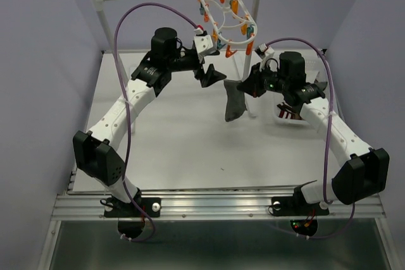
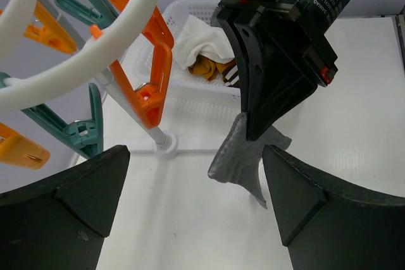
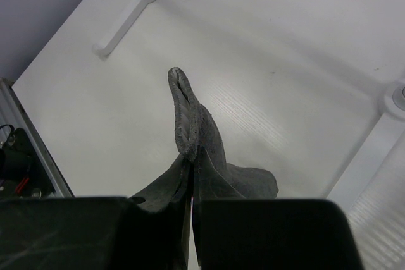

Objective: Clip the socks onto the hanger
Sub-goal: Open the clamp at the hanger.

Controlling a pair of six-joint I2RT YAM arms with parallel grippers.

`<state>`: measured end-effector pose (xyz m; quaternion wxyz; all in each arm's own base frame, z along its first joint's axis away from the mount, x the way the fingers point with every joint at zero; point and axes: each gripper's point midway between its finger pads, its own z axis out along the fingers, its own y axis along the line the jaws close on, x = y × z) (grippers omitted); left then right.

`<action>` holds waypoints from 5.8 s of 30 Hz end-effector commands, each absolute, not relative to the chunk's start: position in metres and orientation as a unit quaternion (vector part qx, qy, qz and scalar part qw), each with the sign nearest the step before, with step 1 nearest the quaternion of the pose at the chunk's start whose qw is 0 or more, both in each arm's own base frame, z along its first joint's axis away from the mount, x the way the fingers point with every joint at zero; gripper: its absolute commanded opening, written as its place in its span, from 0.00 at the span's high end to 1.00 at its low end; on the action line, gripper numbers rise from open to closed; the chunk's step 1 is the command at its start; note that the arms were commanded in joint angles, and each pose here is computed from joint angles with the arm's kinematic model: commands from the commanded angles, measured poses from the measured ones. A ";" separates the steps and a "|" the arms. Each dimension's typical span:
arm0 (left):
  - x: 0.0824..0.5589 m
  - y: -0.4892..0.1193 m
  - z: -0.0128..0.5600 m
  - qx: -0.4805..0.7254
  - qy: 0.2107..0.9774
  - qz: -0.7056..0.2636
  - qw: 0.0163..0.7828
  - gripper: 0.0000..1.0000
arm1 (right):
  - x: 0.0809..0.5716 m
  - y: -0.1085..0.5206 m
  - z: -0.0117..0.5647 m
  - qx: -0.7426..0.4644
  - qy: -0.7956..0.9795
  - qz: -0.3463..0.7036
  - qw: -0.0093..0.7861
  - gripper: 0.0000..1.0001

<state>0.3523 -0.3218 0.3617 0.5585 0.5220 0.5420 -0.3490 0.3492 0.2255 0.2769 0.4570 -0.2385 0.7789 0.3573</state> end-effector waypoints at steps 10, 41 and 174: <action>0.352 -0.337 0.408 0.546 0.463 -0.350 0.605 0.01 | 0.348 0.226 0.296 -0.254 0.756 0.352 0.490 0.99; 0.351 -0.358 0.439 0.436 0.464 -0.349 0.688 0.01 | 0.345 0.231 0.298 -0.256 0.750 0.367 0.486 0.98; 0.343 -0.331 0.436 0.323 0.393 -0.264 0.819 0.10 | 0.343 0.239 0.288 -0.265 0.741 0.393 0.475 0.95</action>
